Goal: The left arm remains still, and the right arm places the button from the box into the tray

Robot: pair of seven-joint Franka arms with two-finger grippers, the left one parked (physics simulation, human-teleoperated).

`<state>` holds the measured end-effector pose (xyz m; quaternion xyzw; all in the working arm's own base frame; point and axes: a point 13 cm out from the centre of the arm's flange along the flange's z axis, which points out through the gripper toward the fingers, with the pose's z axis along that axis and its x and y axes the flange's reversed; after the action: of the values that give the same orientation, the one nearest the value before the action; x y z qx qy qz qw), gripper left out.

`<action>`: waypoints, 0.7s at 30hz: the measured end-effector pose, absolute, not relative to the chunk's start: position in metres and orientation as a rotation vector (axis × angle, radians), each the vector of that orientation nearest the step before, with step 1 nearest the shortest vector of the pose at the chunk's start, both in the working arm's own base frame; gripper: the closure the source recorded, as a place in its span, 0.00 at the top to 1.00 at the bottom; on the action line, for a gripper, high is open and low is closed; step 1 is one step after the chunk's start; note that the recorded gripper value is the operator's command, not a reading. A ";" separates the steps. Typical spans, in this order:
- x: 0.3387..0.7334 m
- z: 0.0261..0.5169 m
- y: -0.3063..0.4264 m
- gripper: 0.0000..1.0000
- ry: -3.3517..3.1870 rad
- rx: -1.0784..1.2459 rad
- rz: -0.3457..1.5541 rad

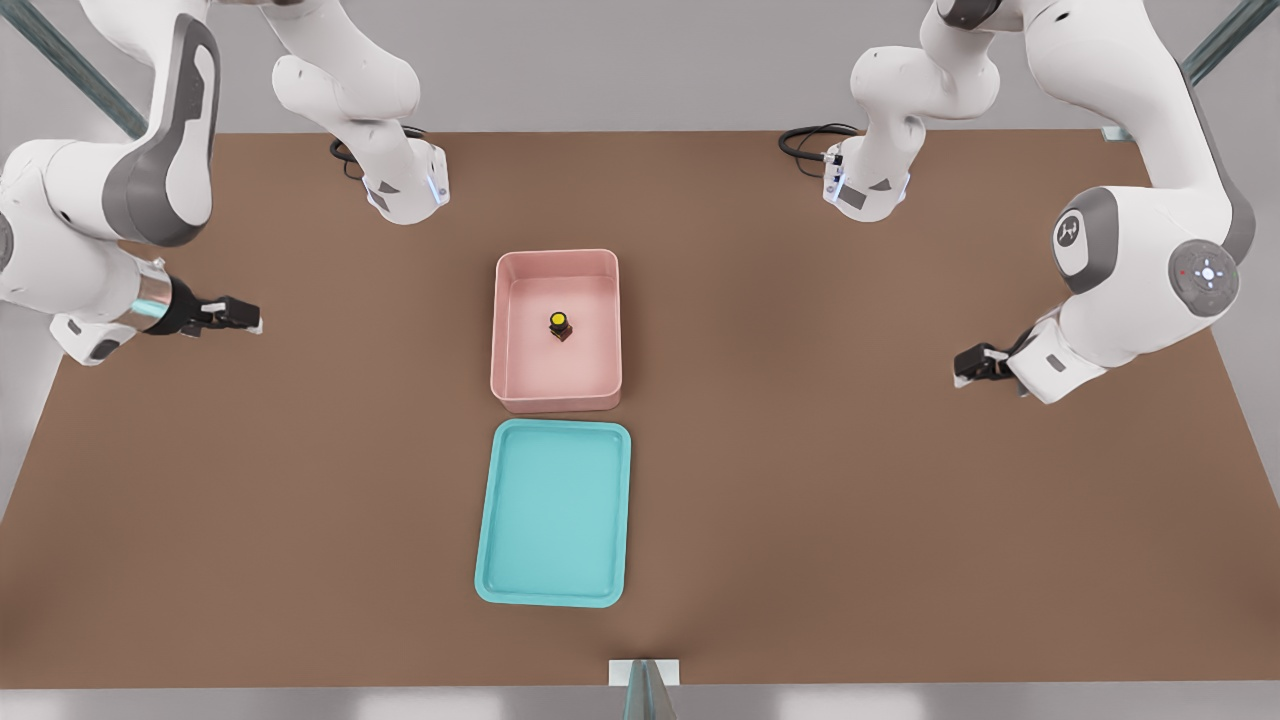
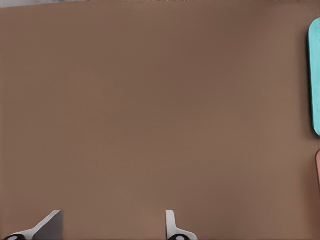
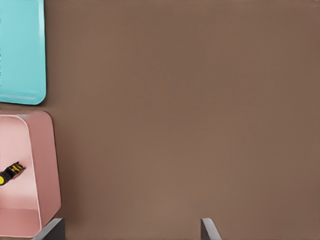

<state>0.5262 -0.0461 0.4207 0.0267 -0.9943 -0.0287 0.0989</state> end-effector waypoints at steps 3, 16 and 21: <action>0.533 0.418 -0.016 1.00 -2.948 0.163 -0.095; 0.395 0.342 0.419 1.00 -2.820 0.861 0.067; 0.368 0.267 0.411 1.00 -2.872 0.667 0.076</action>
<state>0.3683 0.4107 0.2673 0.2250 -0.9693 0.0256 0.0961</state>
